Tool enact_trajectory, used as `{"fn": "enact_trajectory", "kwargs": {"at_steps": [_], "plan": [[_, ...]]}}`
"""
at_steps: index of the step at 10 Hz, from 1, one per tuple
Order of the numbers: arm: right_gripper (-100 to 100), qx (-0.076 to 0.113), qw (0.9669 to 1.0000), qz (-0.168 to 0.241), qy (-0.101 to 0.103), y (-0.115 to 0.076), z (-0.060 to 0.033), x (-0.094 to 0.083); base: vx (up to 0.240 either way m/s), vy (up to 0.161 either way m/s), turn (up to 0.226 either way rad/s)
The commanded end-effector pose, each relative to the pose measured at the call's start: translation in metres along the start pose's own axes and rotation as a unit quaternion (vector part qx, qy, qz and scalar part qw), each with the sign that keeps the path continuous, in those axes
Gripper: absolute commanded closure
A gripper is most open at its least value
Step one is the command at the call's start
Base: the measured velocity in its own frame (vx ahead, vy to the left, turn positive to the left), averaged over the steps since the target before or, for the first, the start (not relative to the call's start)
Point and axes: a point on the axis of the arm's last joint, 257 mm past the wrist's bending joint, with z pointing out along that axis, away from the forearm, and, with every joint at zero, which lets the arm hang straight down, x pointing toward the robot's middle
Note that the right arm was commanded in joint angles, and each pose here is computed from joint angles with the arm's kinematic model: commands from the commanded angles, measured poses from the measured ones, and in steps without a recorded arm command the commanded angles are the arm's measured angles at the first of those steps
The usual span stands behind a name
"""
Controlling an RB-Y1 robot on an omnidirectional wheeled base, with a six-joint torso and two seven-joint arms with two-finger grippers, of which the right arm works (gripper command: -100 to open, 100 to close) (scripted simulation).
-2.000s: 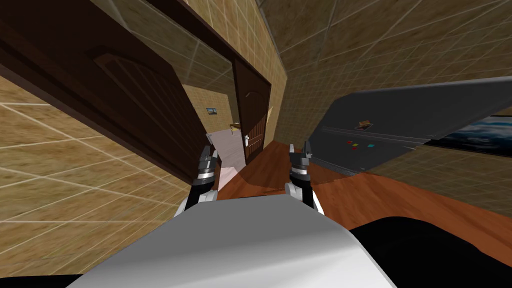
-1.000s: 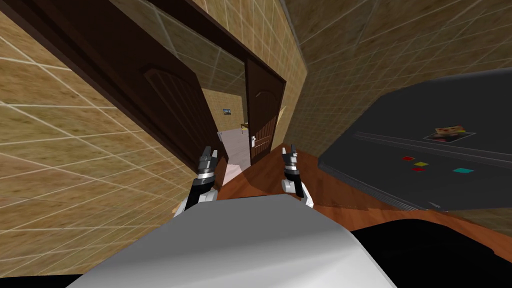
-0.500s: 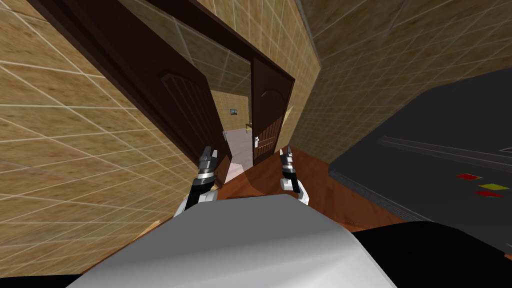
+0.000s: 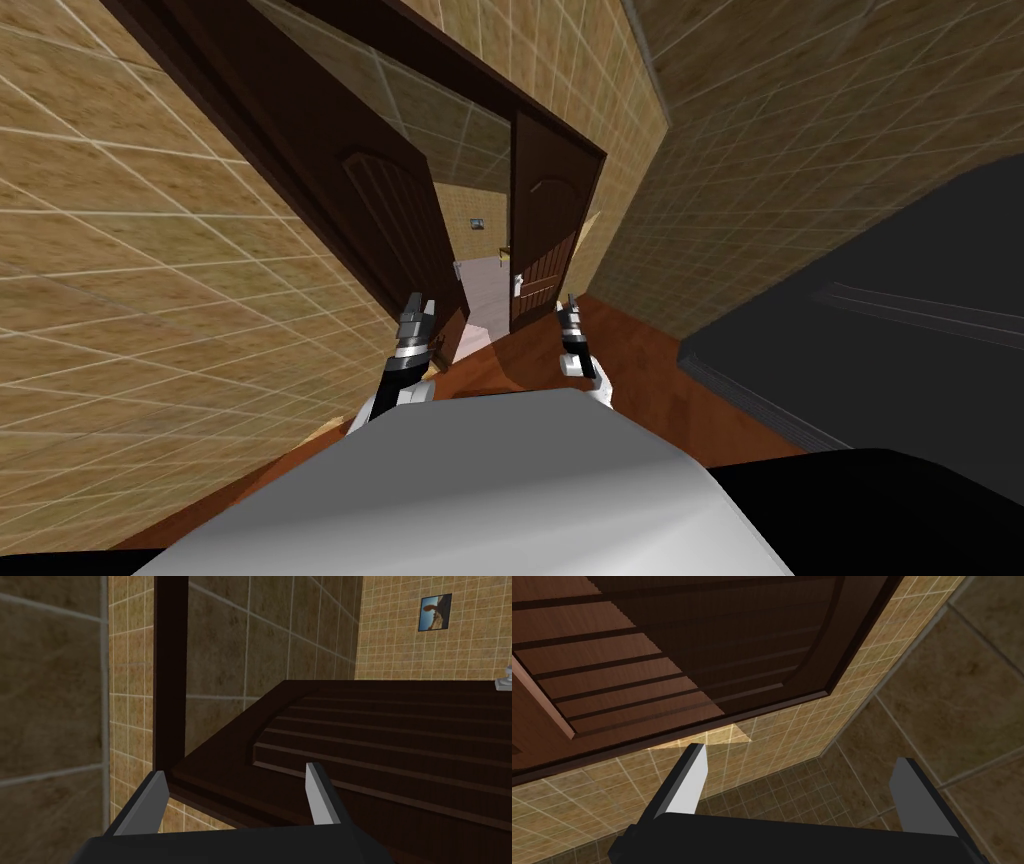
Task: Push the door open
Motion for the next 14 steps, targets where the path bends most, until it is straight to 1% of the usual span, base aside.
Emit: {"fn": "enact_trajectory", "kwargs": {"at_steps": [1, 2, 3, 4, 6, 7, 9, 10, 11, 12, 14], "plan": [[-100, 0.012, 0.9999, 0.000, 0.001, -0.014, 0.0035, -0.003, 0.040, -0.079, 0.242], [-100, 0.020, 0.9998, 0.000, 0.002, -0.024, 0.0054, -0.005, 0.042, -0.095, 0.222], [-100, 0.026, 0.9997, 0.000, 0.001, -0.029, 0.0032, -0.007, 0.025, -0.067, 0.041], [-100, 0.036, 0.9994, -0.001, 0.001, -0.039, 0.0043, -0.010, 0.023, -0.051, 0.109], [-100, 0.050, 0.9988, -0.002, 0.001, -0.055, 0.0091, -0.015, 0.025, -0.073, 0.233], [-100, 0.056, 0.9984, -0.002, 0.000, -0.060, 0.0066, -0.016, 0.026, -0.065, 0.049], [-100, 0.068, 0.9977, -0.004, 0.000, -0.075, 0.0117, -0.022, 0.027, -0.066, 0.168], [-100, 0.078, 0.9969, -0.006, -0.001, -0.085, 0.0126, -0.026, 0.027, -0.085, 0.215], [-100, 0.084, 0.9964, -0.006, -0.003, -0.090, 0.0094, -0.028, 0.019, -0.065, 0.063], [-100, 0.094, 0.9955, -0.008, -0.004, -0.099, 0.0102, -0.032, 0.026, -0.051, 0.104], [-100, 0.107, 0.9942, -0.011, -0.006, -0.113, 0.0147, -0.039, 0.013, -0.085, 0.231]]}}
